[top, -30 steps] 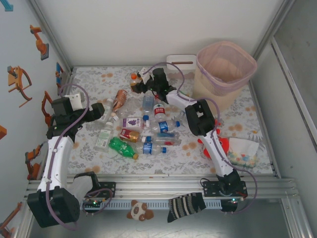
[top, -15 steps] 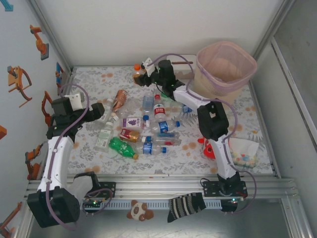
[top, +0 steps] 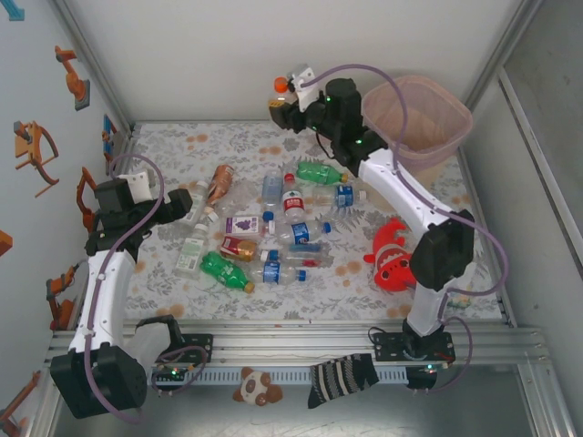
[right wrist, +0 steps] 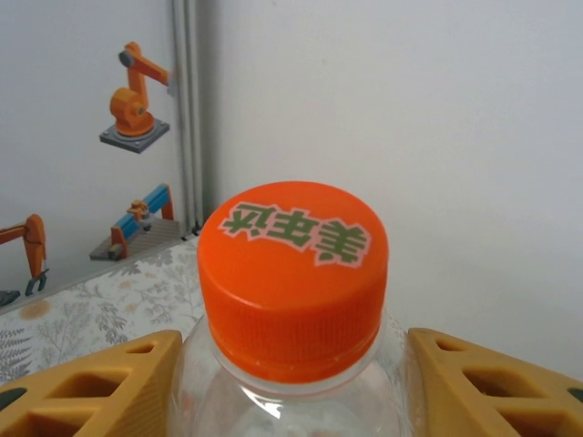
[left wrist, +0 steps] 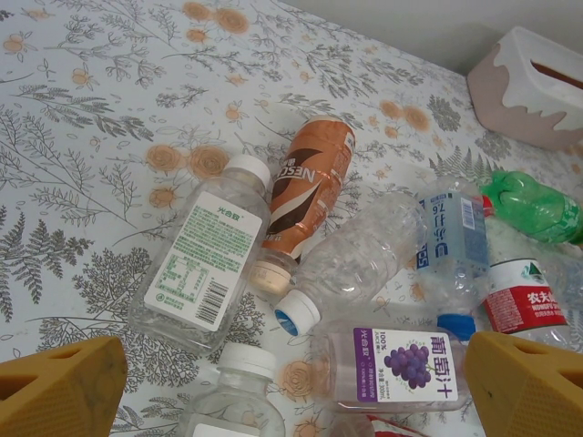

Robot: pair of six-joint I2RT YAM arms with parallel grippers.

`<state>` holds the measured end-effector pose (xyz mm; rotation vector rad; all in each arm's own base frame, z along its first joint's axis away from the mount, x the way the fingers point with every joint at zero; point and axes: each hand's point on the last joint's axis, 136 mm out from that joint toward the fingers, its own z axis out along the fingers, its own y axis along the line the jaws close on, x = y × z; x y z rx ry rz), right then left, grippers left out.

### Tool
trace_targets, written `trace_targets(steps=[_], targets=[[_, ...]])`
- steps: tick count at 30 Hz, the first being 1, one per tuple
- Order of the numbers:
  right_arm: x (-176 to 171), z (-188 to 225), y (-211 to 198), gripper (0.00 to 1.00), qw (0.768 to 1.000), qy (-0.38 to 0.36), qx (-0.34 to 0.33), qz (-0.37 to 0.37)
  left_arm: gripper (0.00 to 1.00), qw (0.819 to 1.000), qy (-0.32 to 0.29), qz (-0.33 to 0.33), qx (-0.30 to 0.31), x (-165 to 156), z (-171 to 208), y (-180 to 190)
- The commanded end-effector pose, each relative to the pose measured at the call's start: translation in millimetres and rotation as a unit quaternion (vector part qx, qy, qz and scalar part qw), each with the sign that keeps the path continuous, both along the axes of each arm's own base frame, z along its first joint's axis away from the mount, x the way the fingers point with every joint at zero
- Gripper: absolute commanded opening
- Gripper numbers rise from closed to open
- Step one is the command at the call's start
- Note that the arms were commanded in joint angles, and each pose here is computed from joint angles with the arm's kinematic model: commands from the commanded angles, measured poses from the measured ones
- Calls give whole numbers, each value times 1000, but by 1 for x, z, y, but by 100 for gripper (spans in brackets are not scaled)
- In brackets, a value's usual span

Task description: Put the plastic bottles in the bin

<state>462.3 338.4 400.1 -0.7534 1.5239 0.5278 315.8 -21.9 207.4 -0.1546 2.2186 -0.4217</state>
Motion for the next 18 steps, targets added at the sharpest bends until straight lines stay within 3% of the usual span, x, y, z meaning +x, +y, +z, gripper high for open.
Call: trace_targets(steps=[1, 10, 18], targets=[[-3, 27, -45, 56, 998, 28, 1, -62, 95, 1000, -4, -13, -1, -2, 3, -4], [-14, 71, -155, 54, 982, 52, 26, -182, 95, 1000, -4, -11, -1, -2, 3, -3], [-9, 56, -241, 54, 949, 126, 50, -286, 95, 1000, -3, -8, 3, -2, 2, -1]])
